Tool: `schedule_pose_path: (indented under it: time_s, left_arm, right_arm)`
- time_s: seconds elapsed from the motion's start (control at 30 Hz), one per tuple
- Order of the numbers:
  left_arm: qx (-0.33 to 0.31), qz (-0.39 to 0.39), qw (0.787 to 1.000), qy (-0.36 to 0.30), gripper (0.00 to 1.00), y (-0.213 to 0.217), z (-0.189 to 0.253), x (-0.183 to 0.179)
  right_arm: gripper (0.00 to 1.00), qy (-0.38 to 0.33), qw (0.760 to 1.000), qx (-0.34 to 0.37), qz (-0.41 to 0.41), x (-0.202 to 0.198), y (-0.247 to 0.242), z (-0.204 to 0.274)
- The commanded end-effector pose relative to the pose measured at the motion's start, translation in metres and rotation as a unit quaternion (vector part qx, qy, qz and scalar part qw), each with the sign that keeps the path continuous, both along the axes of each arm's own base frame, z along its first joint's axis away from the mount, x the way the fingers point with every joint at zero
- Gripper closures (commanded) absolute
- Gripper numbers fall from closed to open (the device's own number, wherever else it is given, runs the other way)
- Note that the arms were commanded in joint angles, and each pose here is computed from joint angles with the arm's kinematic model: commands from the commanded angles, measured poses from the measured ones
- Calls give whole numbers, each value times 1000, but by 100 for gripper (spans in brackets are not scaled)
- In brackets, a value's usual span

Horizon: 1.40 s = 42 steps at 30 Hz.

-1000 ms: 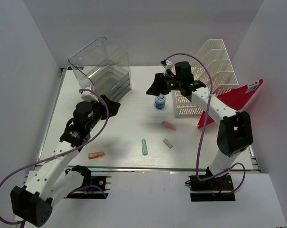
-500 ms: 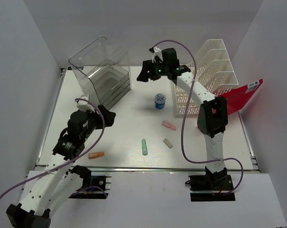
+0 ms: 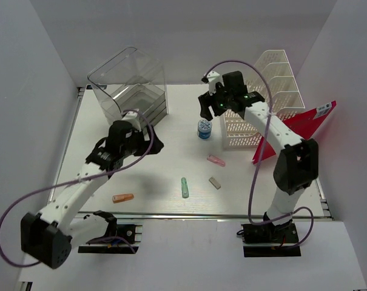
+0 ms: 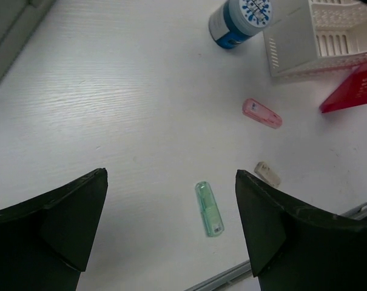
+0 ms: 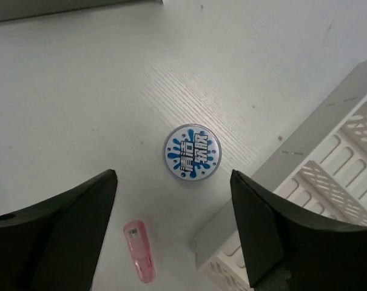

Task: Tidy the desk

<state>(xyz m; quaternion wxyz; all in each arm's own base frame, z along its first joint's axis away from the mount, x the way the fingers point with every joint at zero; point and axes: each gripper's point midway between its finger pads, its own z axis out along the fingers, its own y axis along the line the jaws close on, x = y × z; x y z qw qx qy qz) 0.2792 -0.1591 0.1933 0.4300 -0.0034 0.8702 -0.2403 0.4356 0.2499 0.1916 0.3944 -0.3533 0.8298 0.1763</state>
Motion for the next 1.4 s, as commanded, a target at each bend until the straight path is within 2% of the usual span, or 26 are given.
schedule_pose_path:
  time_s: [0.0, 0.07, 0.1, 0.13, 0.17, 0.2, 0.23, 0.27, 0.3, 0.33, 0.37, 0.4, 0.47, 0.5, 0.53, 0.57, 0.63, 0.83, 0.93, 1.13, 1.37]
  left_arm:
    - [-26, -63, 998, 0, 5, -49, 12, 20]
    - [-15, -77, 997, -9, 5, -63, 15, 30]
    - [-16, -82, 996, -29, 5, -73, 29, 39]
    - [-1, -95, 995, -20, 5, -86, 17, 43]
    - [10, -98, 994, -44, 6, -93, 22, 52]
    - [13, -104, 992, -63, 7, -102, 27, 59]
    - [24, -114, 991, -68, 7, -116, 17, 62]
    - [25, -116, 988, -101, 10, -125, 24, 72]
    - [37, -106, 987, -117, 17, -129, 25, 80]
    - [44, -108, 985, -126, 21, -136, 22, 84]
    - [64, -121, 983, -120, 26, -149, 4, 88]
    - [68, -113, 982, -136, 31, -158, 12, 98]
    - [92, -118, 981, -123, 30, -174, -11, 106]
    - [100, -105, 981, -125, 28, -174, -13, 114]
    - [100, -103, 980, -136, 20, -183, -3, 118]
    - [114, -105, 979, -133, 18, -189, -13, 120]
    - [129, -94, 975, -156, 11, -194, -3, 131]
    - [181, -95, 967, -155, 3, -222, -20, 156]
    - [201, -83, 963, -156, 2, -230, -29, 166]
    - [234, -75, 959, -139, 2, -236, -58, 175]
    - [262, -63, 957, -109, 2, -227, -89, 186]
  right_arm:
    - [27, -105, 991, 82, 22, -16, -3, 102]
    - [34, -115, 985, 113, 54, -38, 1, 126]
    - [43, -135, 981, 127, 58, -54, -4, 148]
    - [48, -141, 977, 141, 73, -65, -5, 159]
    - [55, -170, 970, 154, 76, -79, -11, 182]
    - [69, -174, 969, 158, 75, -86, -16, 185]
    - [77, -176, 968, 167, 70, -92, -18, 190]
    - [85, -201, 961, 178, 62, -102, -26, 209]
    - [99, -207, 959, 184, 56, -107, -29, 211]
    - [100, -197, 962, 186, 40, -108, -34, 202]
    - [100, -217, 956, 195, 31, -115, -41, 213]
    - [95, -222, 954, 199, 22, -117, -44, 214]
    - [92, -228, 952, 203, -5, -120, -58, 208]
    - [84, -239, 949, 206, -10, -120, -62, 211]
    - [83, -237, 950, 200, -27, -117, -69, 204]
    - [79, -243, 949, 198, -40, -117, -76, 205]
    - [76, -242, 948, 197, -56, -115, -84, 202]
    - [70, -235, 946, 217, -55, -118, -91, 200]
    - [61, -224, 946, 228, -62, -118, -95, 198]
    - [57, -218, 945, 236, -62, -120, -101, 199]
    - [56, -212, 944, 245, -62, -121, -104, 202]
